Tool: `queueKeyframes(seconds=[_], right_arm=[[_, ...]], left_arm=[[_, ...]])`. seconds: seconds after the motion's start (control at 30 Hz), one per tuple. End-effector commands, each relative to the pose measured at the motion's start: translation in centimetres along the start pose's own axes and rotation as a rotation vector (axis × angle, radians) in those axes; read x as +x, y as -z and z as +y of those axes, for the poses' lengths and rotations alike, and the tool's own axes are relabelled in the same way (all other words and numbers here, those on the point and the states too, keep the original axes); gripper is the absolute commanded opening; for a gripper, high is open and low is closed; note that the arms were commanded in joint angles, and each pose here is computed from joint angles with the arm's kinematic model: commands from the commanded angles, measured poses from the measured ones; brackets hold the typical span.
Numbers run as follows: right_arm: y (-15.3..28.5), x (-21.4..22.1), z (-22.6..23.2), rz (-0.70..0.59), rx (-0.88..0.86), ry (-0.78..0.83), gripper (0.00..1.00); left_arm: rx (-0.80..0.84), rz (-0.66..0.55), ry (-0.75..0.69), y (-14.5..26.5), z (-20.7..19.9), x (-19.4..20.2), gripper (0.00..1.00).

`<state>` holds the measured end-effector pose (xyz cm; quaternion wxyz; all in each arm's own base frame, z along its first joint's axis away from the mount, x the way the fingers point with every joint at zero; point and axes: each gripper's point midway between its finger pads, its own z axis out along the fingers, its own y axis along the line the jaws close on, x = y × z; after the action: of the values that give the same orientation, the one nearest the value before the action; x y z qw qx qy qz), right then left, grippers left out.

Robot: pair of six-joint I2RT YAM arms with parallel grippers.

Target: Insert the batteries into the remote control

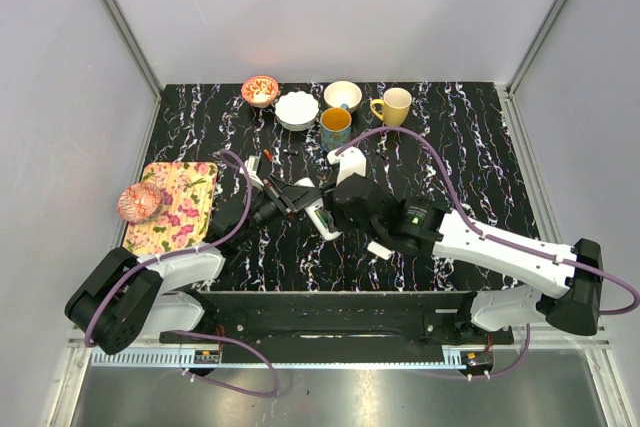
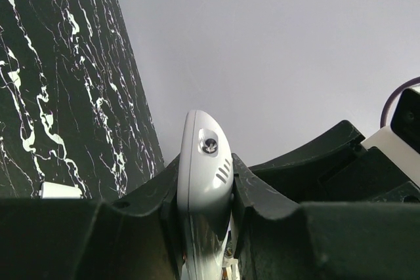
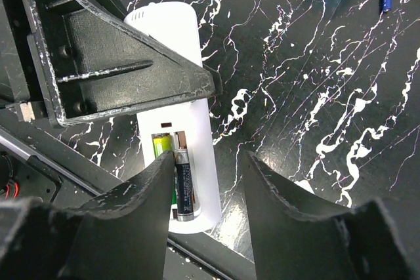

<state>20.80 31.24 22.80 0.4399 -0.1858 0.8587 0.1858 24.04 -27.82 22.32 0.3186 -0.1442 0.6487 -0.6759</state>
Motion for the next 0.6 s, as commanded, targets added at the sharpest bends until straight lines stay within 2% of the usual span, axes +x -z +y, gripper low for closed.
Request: queueKeyframes(seconds=[0.0, 0.2, 0.37, 0.57], right_arm=[[1.5, -2.3, -0.4, -0.085, -0.008, -0.028, 0.52], [1.9, -2.8, 0.1, -0.096, -0.036, -0.042, 0.54], [2.3, -3.0, 1.4, -0.070, -0.103, -0.007, 0.51], [2.1, -1.1, 2.7, 0.119, -0.140, 0.116, 0.49]], left_arm=[[0.143, -0.007, -0.027, -0.2, -4.0, -0.4, 0.00], [0.142, -0.006, -0.025, -0.2, -3.9, -0.4, 0.00], [0.145, -0.005, -0.022, -0.2, -3.9, -0.3, 0.00], [0.136, 0.003, -0.020, -0.2, -3.6, -0.2, 0.00]])
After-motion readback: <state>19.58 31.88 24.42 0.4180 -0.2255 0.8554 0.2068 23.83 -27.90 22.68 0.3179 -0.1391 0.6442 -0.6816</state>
